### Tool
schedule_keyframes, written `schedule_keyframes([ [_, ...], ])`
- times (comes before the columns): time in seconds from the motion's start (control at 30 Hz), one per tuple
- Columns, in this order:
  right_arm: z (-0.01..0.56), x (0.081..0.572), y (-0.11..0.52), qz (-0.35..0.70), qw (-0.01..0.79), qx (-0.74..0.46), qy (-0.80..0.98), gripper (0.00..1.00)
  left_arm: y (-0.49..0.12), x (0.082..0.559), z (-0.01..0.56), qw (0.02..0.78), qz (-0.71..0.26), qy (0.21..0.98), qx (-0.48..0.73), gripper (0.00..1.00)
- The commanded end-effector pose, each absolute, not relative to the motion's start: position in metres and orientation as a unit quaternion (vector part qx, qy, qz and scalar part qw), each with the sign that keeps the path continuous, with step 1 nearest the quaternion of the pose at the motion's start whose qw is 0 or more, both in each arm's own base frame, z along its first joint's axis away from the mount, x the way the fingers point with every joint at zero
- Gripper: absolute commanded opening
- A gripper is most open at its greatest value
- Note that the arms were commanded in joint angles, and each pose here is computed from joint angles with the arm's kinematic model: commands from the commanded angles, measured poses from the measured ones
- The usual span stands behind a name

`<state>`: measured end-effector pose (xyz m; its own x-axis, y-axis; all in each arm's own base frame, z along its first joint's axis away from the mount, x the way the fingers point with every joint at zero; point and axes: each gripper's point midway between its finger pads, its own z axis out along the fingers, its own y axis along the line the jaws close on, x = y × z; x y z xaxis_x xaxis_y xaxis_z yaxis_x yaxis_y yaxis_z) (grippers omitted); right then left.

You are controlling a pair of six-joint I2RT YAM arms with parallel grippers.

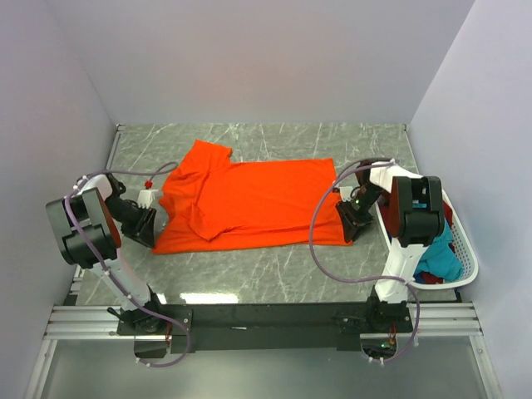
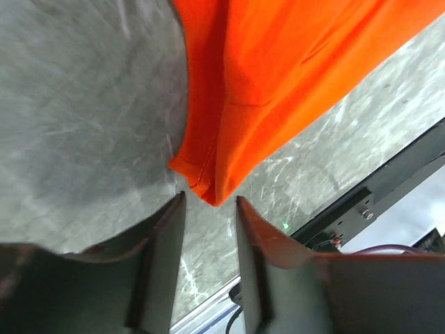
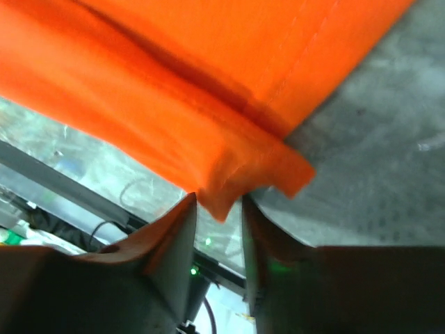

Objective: Fold and stack the t-shirts
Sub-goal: Fold the tshirt

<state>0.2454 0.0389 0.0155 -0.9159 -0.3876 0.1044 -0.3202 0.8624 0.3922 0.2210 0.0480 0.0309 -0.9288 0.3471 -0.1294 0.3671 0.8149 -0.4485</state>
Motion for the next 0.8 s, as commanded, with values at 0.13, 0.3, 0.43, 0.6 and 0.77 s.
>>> schedule_keyframes([
  [0.13,0.074,0.284,0.031,-0.153,-0.002,0.236,-0.960,0.43,0.033,0.275,0.093,0.140,-0.229,0.932,0.242,0.44],
  [0.3,0.095,0.312,0.057,-0.164,-0.037,0.257,-0.952,0.37,-0.014,0.304,0.107,0.185,-0.249,0.919,0.244,0.43],
  [0.43,0.099,0.323,0.090,-0.179,-0.059,0.268,-0.945,0.36,-0.041,0.318,0.103,0.205,-0.260,0.918,0.217,0.50],
  [0.6,0.083,0.332,0.115,-0.160,-0.065,0.300,-0.938,0.39,-0.053,0.348,0.094,0.225,-0.238,0.927,0.180,0.54],
  [0.77,0.080,0.334,0.149,-0.178,-0.067,0.322,-0.927,0.40,-0.051,0.371,0.085,0.227,-0.207,0.938,0.161,0.52],
])
